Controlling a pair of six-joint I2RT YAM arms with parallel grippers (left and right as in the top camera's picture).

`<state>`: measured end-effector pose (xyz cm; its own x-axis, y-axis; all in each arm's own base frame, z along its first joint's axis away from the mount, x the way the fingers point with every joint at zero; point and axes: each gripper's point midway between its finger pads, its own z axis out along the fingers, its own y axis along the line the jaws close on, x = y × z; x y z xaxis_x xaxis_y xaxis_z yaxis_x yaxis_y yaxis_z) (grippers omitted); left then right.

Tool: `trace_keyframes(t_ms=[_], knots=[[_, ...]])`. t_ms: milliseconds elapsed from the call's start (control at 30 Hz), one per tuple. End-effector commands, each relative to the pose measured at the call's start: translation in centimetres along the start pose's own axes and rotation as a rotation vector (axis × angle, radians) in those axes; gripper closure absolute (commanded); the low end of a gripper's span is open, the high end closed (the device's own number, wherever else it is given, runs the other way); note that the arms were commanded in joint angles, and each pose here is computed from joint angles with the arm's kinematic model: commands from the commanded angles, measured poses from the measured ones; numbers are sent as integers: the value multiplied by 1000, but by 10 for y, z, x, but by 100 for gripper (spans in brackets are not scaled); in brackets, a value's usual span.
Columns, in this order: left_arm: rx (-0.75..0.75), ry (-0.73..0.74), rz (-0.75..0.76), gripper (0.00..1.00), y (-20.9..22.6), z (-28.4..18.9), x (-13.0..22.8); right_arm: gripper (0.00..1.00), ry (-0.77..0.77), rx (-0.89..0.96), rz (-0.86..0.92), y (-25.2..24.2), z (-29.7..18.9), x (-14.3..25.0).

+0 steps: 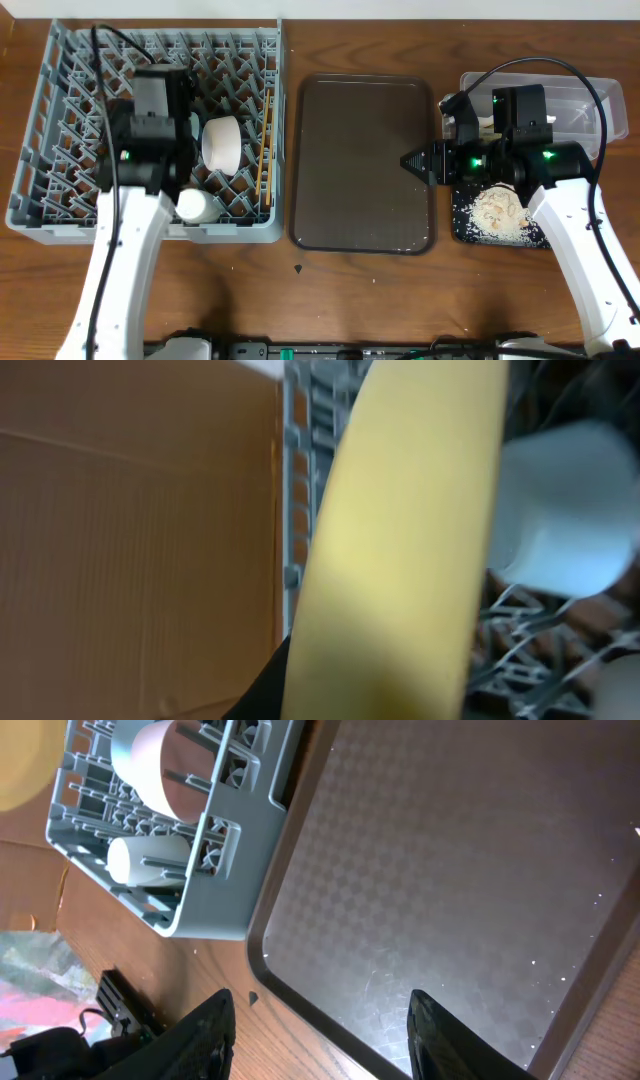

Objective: Sort waste into correct bins and load items into the dishwasher
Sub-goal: 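Carry the yellow plate left and stand it upright in the rack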

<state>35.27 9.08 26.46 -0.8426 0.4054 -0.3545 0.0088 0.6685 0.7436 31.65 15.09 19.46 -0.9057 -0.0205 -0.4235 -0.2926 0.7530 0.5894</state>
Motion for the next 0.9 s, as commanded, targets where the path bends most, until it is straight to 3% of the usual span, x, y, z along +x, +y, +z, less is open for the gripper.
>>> trace_keyframes(t_ms=[0, 200, 300, 533, 600, 667, 733, 867], knots=[[-55, 68, 41, 93, 10, 21, 4, 47, -22, 4, -17, 1, -7, -2], [-70, 137, -153, 92, 9, 57, 14, 46, -23, 14, -17, 0, -8, -3], [53, 173, -151, 92, -16, 77, 23, 44, -26, 38, -16, -4, -8, -3], [63, 190, -200, 90, -23, 85, 24, 43, -28, 38, -16, -4, -8, -4], [64, 186, -203, 74, -23, 86, 23, 43, -30, 38, -18, -4, -8, -4], [64, 185, -204, 70, -23, 86, 23, 43, -30, 38, -18, -4, -8, -4], [64, 185, -204, 59, -23, 86, 23, 43, -30, 39, -18, -4, -8, -4], [63, 183, -205, 51, -23, 85, 22, 43, -30, 39, -18, -4, -8, -4]])
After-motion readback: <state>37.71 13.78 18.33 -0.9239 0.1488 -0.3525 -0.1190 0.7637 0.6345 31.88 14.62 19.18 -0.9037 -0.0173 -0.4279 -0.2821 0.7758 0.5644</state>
